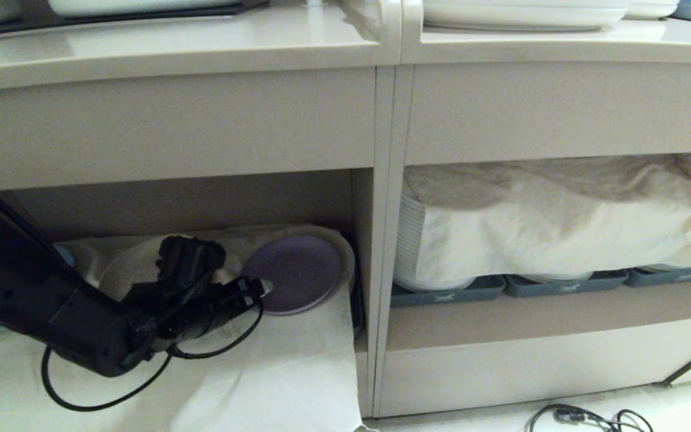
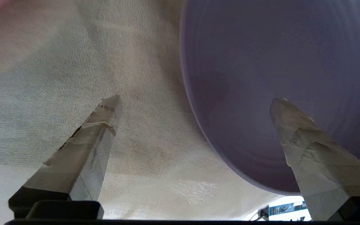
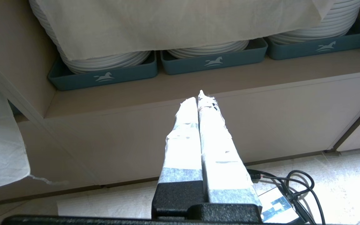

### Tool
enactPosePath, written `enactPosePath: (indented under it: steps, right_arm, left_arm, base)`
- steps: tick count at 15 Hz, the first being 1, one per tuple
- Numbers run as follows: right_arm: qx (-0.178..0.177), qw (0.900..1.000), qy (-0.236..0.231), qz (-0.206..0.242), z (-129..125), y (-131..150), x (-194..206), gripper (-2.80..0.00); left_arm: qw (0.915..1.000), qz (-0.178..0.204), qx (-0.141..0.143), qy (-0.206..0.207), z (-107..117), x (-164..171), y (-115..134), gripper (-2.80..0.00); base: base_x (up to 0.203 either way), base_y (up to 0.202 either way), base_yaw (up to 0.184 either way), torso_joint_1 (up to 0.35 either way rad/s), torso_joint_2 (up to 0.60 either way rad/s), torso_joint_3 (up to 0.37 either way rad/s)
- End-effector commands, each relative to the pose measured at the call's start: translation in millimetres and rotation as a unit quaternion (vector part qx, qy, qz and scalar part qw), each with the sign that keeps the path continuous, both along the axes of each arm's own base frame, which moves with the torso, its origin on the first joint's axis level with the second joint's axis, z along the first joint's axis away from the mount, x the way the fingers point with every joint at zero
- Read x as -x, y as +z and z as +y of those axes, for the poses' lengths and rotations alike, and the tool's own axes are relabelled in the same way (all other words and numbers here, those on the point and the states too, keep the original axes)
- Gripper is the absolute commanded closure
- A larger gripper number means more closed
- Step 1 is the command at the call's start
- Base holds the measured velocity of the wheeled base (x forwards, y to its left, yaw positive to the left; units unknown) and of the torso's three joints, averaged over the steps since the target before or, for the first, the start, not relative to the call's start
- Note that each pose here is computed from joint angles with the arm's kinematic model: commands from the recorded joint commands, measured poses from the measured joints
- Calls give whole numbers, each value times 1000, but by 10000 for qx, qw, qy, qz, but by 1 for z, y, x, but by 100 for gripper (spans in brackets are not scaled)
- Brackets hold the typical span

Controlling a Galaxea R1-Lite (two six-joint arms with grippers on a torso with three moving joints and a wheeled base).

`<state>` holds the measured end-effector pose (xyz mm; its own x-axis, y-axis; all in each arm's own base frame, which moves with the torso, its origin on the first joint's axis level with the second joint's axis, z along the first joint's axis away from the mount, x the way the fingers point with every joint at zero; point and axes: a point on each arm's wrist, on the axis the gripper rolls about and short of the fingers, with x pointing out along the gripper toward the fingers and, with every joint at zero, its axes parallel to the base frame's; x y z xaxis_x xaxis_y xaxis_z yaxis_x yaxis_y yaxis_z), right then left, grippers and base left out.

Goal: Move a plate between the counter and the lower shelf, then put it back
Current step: Pick up the plate in the cupboard

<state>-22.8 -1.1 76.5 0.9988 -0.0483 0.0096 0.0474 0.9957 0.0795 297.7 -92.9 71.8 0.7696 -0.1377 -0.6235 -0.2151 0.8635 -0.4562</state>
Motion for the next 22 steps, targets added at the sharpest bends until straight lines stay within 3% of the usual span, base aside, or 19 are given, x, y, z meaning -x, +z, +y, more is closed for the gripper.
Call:
enactPosePath:
  steps: [1,17,22]
  right_arm:
    - [-3,10000,4,2,0,0,0,0]
    - [-3,10000,1,-3,0,0,0,0]
    - [-3,10000,4,2,0,0,0,0]
  left_arm:
    - [10000,48,5,35,0,-3,-6,-280]
    - [9998,-65,115,137,-4,-21,-13,-280]
    - [9998,-85,138,108,-7,-30,-5,-280]
  base:
    - [0,0,0,0,0,0]
    - [0,0,0,0,0,0]
    - [0,0,0,0,0,0]
